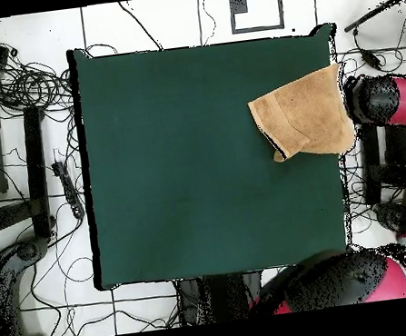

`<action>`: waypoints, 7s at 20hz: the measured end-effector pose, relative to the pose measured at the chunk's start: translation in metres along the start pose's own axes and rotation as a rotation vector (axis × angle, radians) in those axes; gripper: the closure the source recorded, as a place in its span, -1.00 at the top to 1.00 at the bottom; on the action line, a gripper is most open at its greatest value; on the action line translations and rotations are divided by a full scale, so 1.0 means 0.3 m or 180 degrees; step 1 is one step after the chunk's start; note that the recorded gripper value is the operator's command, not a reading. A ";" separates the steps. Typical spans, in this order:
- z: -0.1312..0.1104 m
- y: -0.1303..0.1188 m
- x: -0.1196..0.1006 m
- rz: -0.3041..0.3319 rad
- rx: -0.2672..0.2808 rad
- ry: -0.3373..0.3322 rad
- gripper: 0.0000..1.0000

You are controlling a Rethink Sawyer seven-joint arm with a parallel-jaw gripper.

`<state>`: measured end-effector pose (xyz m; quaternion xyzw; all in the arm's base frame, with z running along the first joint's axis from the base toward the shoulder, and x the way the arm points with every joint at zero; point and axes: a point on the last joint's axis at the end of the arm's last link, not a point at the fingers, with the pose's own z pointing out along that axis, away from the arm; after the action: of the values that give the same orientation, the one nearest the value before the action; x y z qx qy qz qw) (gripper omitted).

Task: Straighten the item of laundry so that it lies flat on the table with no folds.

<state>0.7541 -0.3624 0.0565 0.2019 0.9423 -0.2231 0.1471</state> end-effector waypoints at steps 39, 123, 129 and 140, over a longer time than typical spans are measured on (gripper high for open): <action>-0.214 0.140 0.043 0.0428 -0.0733 0.0323 1.00; 0.049 0.644 0.170 0.0393 -0.1199 0.0903 1.00; 0.045 0.654 0.169 0.0373 -0.1194 0.0891 1.00; 0.039 0.671 0.165 0.0345 -0.1187 0.0865 1.00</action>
<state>0.8027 -0.1877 -0.0444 0.2497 0.9661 -0.0077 0.0654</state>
